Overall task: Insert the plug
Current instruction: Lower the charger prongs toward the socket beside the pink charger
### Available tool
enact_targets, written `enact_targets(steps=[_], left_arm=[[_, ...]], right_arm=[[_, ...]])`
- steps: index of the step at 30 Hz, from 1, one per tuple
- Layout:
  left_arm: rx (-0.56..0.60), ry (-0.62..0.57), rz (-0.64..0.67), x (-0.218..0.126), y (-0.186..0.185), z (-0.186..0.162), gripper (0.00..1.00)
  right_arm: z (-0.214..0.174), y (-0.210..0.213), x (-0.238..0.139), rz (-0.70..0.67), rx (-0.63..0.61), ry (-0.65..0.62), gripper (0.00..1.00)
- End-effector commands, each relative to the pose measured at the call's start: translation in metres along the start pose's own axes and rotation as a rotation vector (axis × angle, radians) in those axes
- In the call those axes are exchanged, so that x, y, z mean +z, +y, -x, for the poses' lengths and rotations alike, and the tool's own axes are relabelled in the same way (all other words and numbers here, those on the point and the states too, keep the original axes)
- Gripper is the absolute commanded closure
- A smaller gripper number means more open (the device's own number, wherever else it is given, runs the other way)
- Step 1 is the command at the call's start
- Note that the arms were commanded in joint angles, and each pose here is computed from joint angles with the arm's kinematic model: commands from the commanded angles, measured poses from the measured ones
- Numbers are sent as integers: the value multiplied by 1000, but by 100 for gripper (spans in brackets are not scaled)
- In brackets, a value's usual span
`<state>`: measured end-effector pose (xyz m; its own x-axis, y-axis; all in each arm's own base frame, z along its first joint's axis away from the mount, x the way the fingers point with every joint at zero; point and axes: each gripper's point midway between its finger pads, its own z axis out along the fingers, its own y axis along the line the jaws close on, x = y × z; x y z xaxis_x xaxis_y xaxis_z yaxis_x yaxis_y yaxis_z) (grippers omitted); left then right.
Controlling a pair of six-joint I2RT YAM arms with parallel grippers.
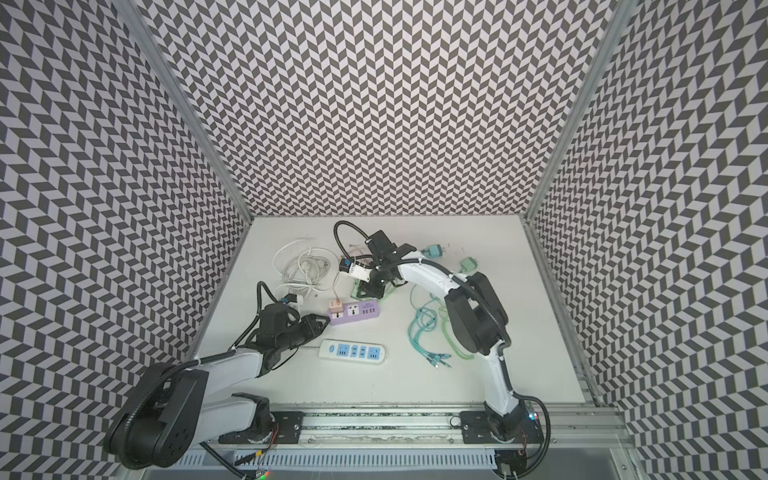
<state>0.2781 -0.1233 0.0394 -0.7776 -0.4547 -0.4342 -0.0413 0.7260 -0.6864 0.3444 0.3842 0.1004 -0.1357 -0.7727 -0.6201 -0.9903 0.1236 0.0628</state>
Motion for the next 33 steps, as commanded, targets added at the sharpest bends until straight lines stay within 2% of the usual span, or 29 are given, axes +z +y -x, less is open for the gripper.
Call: enact_targets(steps=[1,19,33], left_arm=[[18,-20,-19,0,-4,7,59],[23,-13,-29,5,-3,9,63],[22,-14,-24,6,0,10,64]], right_arm=[[11,6,5,13,-89,-4,90],[1,9,14,-43,-165,112,89],[-5,19,21,-32,-188,172,90]])
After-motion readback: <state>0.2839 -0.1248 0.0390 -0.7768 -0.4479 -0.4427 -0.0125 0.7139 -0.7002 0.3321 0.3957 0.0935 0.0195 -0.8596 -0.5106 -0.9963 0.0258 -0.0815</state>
